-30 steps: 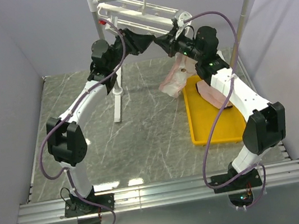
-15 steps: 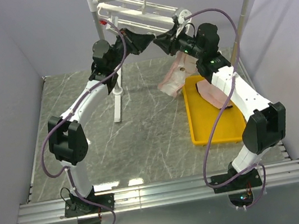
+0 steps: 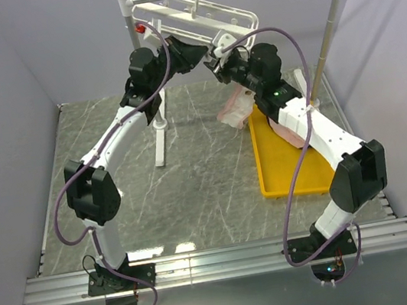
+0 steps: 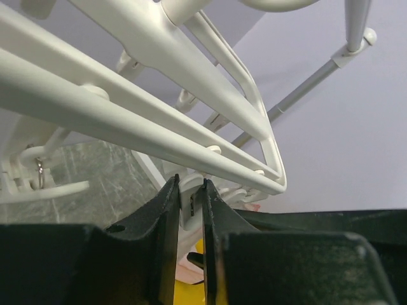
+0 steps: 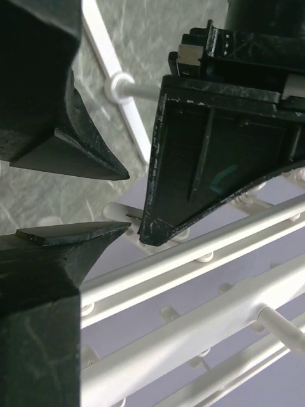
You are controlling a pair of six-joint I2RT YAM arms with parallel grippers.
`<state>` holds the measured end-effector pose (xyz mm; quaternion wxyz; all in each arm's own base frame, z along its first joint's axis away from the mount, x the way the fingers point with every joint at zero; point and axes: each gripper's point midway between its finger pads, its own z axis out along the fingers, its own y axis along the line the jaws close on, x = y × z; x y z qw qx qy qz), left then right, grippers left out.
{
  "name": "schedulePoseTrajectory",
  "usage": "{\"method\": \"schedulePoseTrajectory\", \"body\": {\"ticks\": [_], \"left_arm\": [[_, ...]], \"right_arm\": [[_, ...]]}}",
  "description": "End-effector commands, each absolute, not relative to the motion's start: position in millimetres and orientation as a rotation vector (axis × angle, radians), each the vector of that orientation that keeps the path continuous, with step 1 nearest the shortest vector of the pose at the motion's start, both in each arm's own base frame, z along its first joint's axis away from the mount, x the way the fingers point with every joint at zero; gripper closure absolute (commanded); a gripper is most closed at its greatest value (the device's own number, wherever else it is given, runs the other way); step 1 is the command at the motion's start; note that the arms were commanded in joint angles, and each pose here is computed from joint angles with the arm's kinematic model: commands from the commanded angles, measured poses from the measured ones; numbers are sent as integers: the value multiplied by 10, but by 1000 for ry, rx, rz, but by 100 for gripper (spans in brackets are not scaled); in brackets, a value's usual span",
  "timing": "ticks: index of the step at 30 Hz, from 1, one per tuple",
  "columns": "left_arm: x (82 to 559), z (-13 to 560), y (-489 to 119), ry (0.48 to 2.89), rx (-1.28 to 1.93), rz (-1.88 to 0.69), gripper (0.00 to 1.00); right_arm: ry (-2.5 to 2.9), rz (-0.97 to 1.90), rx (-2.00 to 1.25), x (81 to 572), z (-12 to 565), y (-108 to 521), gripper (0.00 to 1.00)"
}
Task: Clip the underwear to the hanger
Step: Open the clamp at the hanger.
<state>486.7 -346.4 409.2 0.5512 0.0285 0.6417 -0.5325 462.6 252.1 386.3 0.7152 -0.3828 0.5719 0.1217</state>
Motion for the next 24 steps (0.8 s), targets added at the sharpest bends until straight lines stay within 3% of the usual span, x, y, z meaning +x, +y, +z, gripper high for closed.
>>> {"method": "schedulePoseTrajectory", "body": {"ticks": [1,10,13,14,15,17,22,24], "left_arm": [[4823,4352,-3412,1523,-7,-1226,100],[4727,4391,-3510,1541,-1,-1240,100],[4728,4386,-3518,1547,-4,-1252,99],[4718,4376,-3534,1554,-6,-1261,97],[4707,4405,-3533,1548,-1,-1263,88],[4684,4466,-3517,1524,10,-1268,83],[4712,4541,-3395,1483,15,-1273,57],[4724,4560,-3312,1459,23,-1279,58]], "right_arm": [[1164,122,-845,4561,4169,2454,61],[1141,-26,-853,4698,4197,2479,67],[1143,-23,-870,4717,4175,2520,79],[1143,-15,-878,4713,4159,2537,88],[1146,-6,-879,4710,4138,2547,93],[1143,19,-884,4681,4142,2570,100],[1175,127,-851,4661,4189,2492,100],[1176,180,-849,4640,4258,2502,100]]}}
